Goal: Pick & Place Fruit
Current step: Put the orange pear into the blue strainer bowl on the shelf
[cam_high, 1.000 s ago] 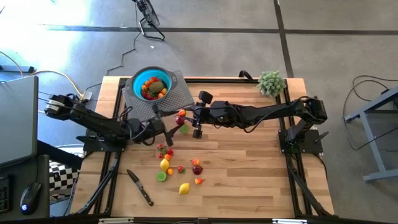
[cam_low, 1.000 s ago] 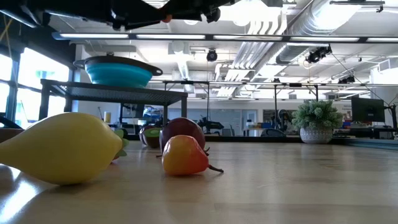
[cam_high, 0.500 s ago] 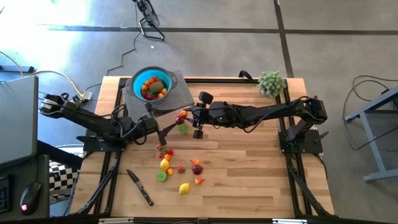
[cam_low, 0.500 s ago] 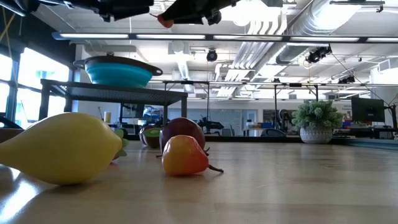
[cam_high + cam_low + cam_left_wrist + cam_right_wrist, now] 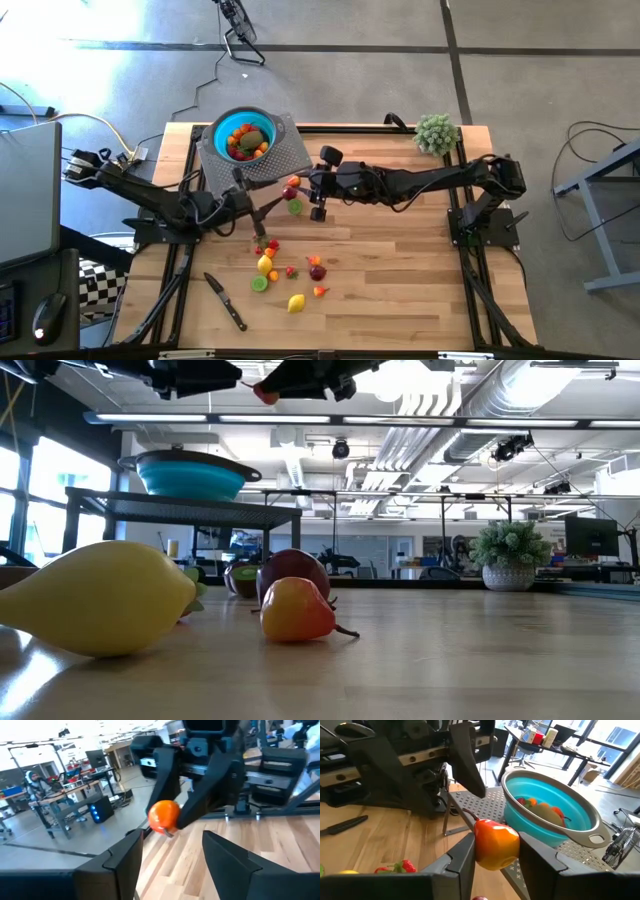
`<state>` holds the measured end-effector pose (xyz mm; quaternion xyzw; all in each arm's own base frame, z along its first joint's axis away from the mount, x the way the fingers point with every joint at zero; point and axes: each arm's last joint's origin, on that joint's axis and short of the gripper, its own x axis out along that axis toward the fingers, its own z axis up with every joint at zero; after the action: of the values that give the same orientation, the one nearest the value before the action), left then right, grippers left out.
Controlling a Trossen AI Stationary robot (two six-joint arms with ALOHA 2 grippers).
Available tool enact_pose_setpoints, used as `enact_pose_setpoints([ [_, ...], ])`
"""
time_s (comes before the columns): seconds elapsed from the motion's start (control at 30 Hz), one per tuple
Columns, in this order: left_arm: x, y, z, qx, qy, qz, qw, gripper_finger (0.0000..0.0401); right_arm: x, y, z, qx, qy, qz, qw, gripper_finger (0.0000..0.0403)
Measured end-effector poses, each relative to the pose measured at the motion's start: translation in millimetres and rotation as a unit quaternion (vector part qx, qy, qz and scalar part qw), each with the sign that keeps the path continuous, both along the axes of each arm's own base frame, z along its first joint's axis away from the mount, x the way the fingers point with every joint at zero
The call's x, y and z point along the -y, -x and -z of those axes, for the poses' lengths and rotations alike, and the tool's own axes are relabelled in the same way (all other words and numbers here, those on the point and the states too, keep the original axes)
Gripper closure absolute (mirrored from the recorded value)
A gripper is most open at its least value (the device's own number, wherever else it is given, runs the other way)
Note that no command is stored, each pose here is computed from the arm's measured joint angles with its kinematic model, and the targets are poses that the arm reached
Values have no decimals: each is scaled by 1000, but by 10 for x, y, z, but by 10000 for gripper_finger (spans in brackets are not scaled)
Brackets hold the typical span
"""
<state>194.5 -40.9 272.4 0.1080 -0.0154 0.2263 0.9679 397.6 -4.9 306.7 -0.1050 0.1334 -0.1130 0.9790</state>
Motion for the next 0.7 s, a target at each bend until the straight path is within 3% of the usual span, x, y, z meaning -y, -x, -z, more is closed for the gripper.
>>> enact_pose_setpoints([
  [0.7,-104,-112,51,15,30,2,999,208,-7,-2,1,0,-4,-13,1000,276],
])
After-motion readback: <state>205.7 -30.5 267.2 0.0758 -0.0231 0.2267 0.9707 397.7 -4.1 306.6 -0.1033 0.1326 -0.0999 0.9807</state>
